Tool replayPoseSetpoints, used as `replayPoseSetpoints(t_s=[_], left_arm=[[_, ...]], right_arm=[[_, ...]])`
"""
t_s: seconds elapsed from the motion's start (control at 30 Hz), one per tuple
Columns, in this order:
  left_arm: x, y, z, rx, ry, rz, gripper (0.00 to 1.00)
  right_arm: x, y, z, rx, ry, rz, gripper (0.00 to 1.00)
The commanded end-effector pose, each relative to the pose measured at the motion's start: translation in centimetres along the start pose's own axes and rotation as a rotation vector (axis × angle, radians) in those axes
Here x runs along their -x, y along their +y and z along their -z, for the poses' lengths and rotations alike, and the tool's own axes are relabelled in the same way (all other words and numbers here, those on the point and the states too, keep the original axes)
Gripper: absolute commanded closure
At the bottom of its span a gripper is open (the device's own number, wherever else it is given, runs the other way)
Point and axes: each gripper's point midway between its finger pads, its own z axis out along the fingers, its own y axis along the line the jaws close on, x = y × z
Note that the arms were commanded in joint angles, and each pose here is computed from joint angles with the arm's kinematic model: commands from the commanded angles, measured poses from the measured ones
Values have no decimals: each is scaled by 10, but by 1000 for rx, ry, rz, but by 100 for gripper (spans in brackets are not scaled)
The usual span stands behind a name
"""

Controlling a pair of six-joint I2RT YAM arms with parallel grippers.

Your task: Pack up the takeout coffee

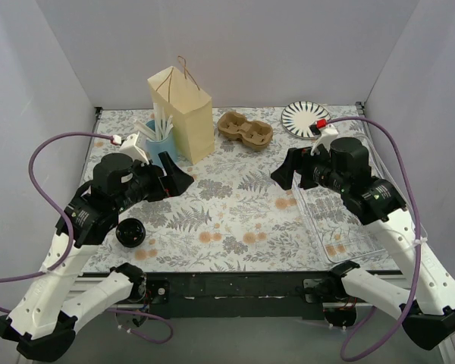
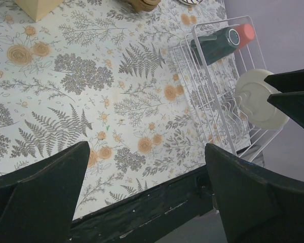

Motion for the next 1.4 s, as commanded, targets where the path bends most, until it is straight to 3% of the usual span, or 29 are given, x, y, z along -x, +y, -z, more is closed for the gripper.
replayPoseSetpoints(t_s=[0.0, 0.13, 0.23, 0.43, 0.6, 0.73, 0.8, 1.13, 1.37], left_arm=[[1, 3, 0, 13, -17, 2, 2], [8, 20, -2, 100, -60, 2, 2], [15, 49, -6, 281, -101, 44, 2], [28, 98, -13, 612, -189, 147, 7], [28, 134, -31, 816, -176, 120, 12], [33, 167, -49, 871, -113, 157, 20], [37, 182, -54, 883, -85, 159, 31], [26, 244, -84, 952, 40, 203, 64], [16, 264, -94, 982, 77, 195, 68]], right_arm=[[15, 11, 8, 44, -67, 4, 1], [16, 11, 10, 47, -73, 20, 2], [12, 13, 12, 65, -70, 54, 2], [-4, 43, 24, 281, -50, 174, 5], [-11, 47, 27, 317, -28, 205, 11], [-16, 49, 31, 344, -26, 237, 21], [-16, 51, 35, 354, -36, 247, 25], [-20, 52, 40, 365, -54, 237, 26], [-18, 53, 41, 369, -60, 237, 26]])
